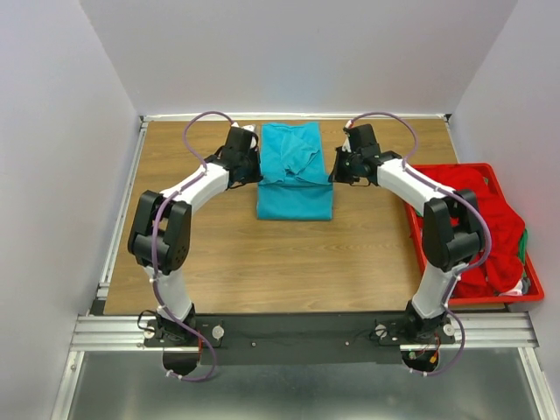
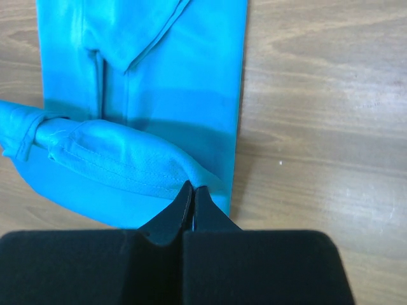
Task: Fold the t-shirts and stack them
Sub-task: Fold the tshirt
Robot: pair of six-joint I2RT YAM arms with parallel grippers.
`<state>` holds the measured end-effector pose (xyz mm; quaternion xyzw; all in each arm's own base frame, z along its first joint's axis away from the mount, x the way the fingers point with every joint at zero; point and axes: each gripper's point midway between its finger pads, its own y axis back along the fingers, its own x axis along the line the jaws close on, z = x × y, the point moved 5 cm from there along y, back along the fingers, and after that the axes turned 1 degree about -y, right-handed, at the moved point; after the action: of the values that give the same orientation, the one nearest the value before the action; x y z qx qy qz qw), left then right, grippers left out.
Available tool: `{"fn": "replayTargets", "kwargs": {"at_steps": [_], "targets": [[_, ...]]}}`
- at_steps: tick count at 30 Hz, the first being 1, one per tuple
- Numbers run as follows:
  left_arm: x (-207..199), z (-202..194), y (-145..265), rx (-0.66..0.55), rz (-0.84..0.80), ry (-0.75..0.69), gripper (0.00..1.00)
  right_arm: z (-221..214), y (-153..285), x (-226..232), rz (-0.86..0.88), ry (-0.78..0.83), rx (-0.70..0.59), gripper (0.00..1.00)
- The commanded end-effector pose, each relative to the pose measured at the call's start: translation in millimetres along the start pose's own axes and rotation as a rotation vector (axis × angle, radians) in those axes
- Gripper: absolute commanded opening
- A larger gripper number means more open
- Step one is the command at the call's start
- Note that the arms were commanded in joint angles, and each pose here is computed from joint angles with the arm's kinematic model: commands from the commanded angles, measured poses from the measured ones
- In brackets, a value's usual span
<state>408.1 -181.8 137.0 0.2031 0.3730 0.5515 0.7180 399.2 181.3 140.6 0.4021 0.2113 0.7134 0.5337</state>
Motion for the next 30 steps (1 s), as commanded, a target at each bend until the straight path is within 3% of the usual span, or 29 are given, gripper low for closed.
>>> {"fn": "replayTargets", "kwargs": {"at_steps": [1, 26, 30], "targets": [[3, 22, -8, -0.082, 0.001, -0.01, 0.0, 17, -15, -6, -0.017, 0.03, -0.048, 0.01], [24, 7, -60, -0.086, 0.043, 0.031, 0.0, 18, -72, -23, -0.041, 0.093, -0.049, 0.01], [28, 7, -57, -0.1, 0.079, 0.045, 0.09, 21, -71, -21, -0.027, 0.13, -0.053, 0.21]]}}
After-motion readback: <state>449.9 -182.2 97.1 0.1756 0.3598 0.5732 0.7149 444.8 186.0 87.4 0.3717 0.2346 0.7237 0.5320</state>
